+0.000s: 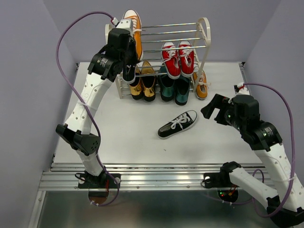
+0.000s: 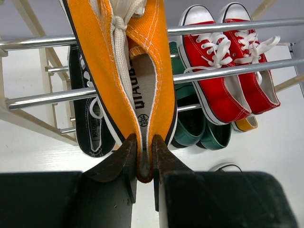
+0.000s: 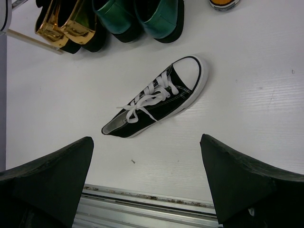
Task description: Place and organize the shoes onto the shoe shelf
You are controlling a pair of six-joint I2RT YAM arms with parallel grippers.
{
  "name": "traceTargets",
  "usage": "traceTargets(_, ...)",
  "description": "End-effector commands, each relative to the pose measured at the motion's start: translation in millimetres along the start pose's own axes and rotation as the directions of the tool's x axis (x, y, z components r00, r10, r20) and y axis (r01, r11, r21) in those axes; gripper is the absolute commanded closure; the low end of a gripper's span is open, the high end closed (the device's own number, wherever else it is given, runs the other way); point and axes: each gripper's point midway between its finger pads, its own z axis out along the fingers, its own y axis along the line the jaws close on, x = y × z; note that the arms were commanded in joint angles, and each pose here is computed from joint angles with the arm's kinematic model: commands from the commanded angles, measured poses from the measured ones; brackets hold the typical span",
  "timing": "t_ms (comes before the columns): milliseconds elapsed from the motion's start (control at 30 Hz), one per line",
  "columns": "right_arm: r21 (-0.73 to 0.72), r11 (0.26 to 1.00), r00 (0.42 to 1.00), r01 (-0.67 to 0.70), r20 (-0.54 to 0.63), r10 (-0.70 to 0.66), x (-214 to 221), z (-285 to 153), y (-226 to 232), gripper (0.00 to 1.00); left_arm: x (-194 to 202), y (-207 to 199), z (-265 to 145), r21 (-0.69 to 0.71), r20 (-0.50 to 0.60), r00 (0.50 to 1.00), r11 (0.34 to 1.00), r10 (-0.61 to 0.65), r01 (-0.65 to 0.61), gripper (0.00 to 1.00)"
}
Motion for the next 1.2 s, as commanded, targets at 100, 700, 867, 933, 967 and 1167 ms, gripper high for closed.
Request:
traceTargets(100, -0.012, 1.000, 0.998, -0.019, 0.056, 0.020, -15.5, -11.1, 4.2, 0.00, -67.9, -7.6, -26.5, 0.044, 0.227, 0.972, 0.997, -0.067, 0.058, 1.00)
traceTargets(700, -0.024, 1.000, 0.999, -0.021, 0.025, 0.021, -6.4, -2.6, 5.4, 0.00, -61.7, -4.4, -38.6, 0.057, 0.237, 0.967, 0.995, -0.093, 0.082, 0.55)
traceTargets(867, -0.018, 1.000, 0.999, -0.024, 0.027, 0.024, -5.5, -3.7, 3.3, 0.00, -64.0, -5.5, -42.0, 0.063, 0.241, 0.965, 0.994, -0.104, 0.091, 0.55)
traceTargets(933, -0.014, 1.000, 0.999, -0.025, 0.027, 0.025, -3.6, -2.6, 1.6, 0.00, -67.0, -5.7, -48.2, 0.072, 0.253, 0.960, 0.992, -0.120, 0.105, 0.55)
traceTargets(967, -0.012, 1.000, 0.999, -0.025, 0.024, 0.025, -2.8, -1.6, 1.1, 0.00, -69.5, -5.7, -52.2, 0.077, 0.263, 0.957, 0.991, -0.124, 0.107, 0.55)
traceTargets(1167, -0.013, 1.000, 1.000, -0.017, 0.010, 0.017, -1.1, 7.5, 3.1, 0.00, -93.3, -1.3, -87.6, 0.090, 0.340, 0.927, 0.987, -0.156, 0.133, 0.52)
